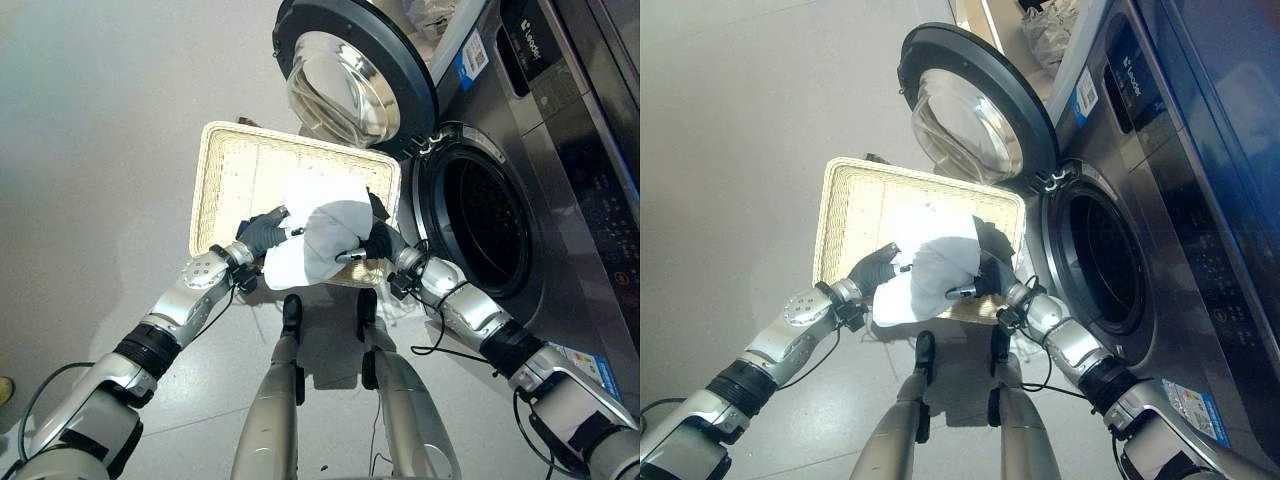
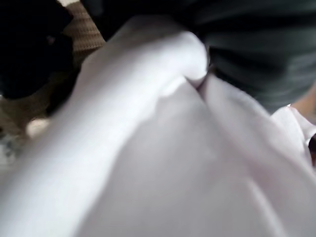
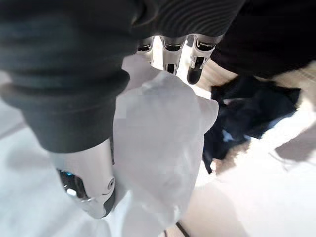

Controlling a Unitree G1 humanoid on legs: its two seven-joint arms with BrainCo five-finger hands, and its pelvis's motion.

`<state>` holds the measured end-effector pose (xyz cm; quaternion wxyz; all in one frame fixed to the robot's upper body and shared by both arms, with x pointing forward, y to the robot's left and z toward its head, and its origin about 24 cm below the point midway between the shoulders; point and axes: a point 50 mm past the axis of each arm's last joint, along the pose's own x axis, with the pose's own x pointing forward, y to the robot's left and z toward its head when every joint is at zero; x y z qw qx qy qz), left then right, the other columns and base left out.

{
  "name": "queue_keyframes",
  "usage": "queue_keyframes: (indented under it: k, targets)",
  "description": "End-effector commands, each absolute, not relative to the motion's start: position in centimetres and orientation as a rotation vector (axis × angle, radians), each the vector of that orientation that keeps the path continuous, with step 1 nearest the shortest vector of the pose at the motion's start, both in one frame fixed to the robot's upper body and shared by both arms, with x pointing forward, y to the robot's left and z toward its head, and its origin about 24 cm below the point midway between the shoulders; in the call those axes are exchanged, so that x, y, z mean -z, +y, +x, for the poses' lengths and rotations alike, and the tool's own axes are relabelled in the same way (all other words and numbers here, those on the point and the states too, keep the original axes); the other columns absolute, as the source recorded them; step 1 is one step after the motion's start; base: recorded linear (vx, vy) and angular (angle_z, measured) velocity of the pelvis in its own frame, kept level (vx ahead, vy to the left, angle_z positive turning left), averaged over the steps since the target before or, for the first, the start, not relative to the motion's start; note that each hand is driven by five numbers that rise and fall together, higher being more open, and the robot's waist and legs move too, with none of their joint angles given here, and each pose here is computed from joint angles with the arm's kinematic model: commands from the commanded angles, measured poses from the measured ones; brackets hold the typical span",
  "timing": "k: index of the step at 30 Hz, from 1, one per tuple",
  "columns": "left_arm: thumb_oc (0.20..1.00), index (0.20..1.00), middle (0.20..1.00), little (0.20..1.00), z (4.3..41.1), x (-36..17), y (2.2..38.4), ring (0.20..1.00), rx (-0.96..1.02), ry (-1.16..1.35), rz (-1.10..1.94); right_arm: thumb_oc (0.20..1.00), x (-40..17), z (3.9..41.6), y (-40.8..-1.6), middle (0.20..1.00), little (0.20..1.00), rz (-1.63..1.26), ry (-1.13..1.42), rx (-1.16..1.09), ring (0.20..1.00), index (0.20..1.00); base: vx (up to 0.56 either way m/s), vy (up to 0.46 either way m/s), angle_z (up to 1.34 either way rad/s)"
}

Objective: Put the clothes into the washing machine.

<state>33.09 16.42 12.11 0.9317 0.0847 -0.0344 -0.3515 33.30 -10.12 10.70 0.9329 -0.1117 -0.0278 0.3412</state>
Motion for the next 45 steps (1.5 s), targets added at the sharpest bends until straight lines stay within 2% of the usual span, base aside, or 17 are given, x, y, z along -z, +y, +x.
queue_keyframes:
  k: [1,3,4,5,6,10,12,13,14,15,16,17,24,29,36,38,45]
  targets:
    - [0.200,0.200,0.200,0.200,31.0,-16.7,10.0,0.200,1.051,-0.317,0.042,1.000,-11.5,32.0,-6.9,1.000,1.000,-0.165,-0.061,-0.894,1.000,1.000,0.00,0.000,0.00]
    - [0.200,0.200,0.200,0.200,30.9,-16.5,9.9,0.200,1.043,-0.313,0.047,1.000,-11.1,31.7,-6.7,1.000,1.000,-0.113,-0.016,-0.927,1.000,1.000,0.00,0.000,0.00]
    - [0.200,0.200,0.200,0.200,30.9,-16.3,9.9,0.200,1.021,-0.311,0.050,0.586,-10.5,31.2,-6.4,0.586,0.586,-0.046,0.029,-0.962,0.586,0.586,0.00,0.000,0.00]
    - [0.200,0.200,0.200,0.200,30.9,-16.3,9.9,0.200,1.012,-0.311,0.048,0.495,-10.3,31.0,-6.3,0.495,0.495,-0.016,0.047,-0.970,0.495,0.495,0.00,0.000,0.00]
    - [0.200,0.200,0.200,0.200,31.0,-16.1,10.0,0.200,0.986,-0.312,0.039,0.200,-9.6,30.6,-6.1,0.200,0.200,0.077,0.103,-1.000,0.200,0.200,0.00,-0.013,-0.04]
    - [0.200,0.200,0.200,0.200,31.2,-15.6,10.3,0.200,0.923,-0.311,0.058,0.200,-8.4,29.8,-5.8,0.200,0.200,0.212,0.184,-1.027,0.200,0.200,0.00,-0.016,-0.07]
    - [0.432,0.432,0.432,0.432,31.3,-15.0,10.7,0.432,0.835,-0.311,0.098,0.200,-7.4,29.2,-5.7,0.200,0.200,0.340,0.242,-1.027,0.200,0.200,-0.01,-0.033,-0.05]
    - [0.595,0.595,0.595,0.595,31.5,-14.7,11.1,0.595,0.780,-0.310,0.113,0.200,-6.9,28.8,-5.7,0.200,0.200,0.400,0.268,-1.028,0.200,0.200,-0.01,-0.042,-0.06]
    - [0.533,0.533,0.533,0.533,31.6,-14.2,11.3,0.533,0.739,-0.306,0.155,0.200,-6.5,28.6,-5.6,0.200,0.200,0.448,0.282,-1.020,0.200,0.200,-0.01,-0.039,-0.06]
    - [0.533,0.533,0.533,0.533,31.6,-14.1,11.4,0.533,0.729,-0.306,0.163,0.200,-6.4,28.5,-5.6,0.200,0.200,0.455,0.282,-1.017,0.200,0.200,-0.02,-0.057,-0.05]
    - [0.900,0.900,0.900,0.900,31.7,-13.7,11.7,0.900,0.663,-0.301,0.236,0.200,-6.2,28.4,-5.8,0.200,0.200,0.501,0.278,-1.006,0.200,0.200,-0.01,-0.050,-0.07]
    - [1.000,1.000,1.000,1.000,31.7,-13.5,11.8,1.000,0.643,-0.301,0.274,0.200,-6.2,28.3,-5.8,0.200,0.200,0.522,0.278,-1.003,0.200,0.200,-0.02,-0.069,-0.07]
    - [1.000,1.000,1.000,1.000,32.2,-13.3,13.2,1.000,0.401,-0.392,0.714,0.200,-6.1,28.8,-7.0,0.200,0.200,0.695,0.234,-0.851,0.200,0.200,0.01,-0.069,-0.04]
    - [1.000,1.000,1.000,1.000,32.8,-13.4,14.7,1.000,0.203,-0.401,0.833,0.200,-5.2,29.0,-7.8,0.200,0.200,0.760,0.217,-0.762,0.200,0.200,0.03,-0.067,-0.07]
    - [1.000,1.000,1.000,1.000,33.7,-12.1,20.3,1.000,-0.282,-0.292,0.666,0.200,-5.3,31.2,-12.3,0.200,0.200,0.950,-0.004,-0.426,0.200,0.200,0.04,-0.061,-0.07]
    - [1.000,1.000,1.000,1.000,33.7,-11.8,20.8,1.000,-0.320,-0.270,0.640,0.200,-5.6,31.5,-13.0,0.200,0.200,0.973,-0.044,-0.368,0.200,0.200,0.04,0.013,-0.11]
    - [1.000,1.000,1.000,1.000,32.6,-7.2,24.5,1.000,-0.468,-0.068,0.419,0.200,-9.1,33.5,-23.3,0.200,0.200,1.166,-0.423,0.106,0.200,0.200,0.06,0.045,-0.17]
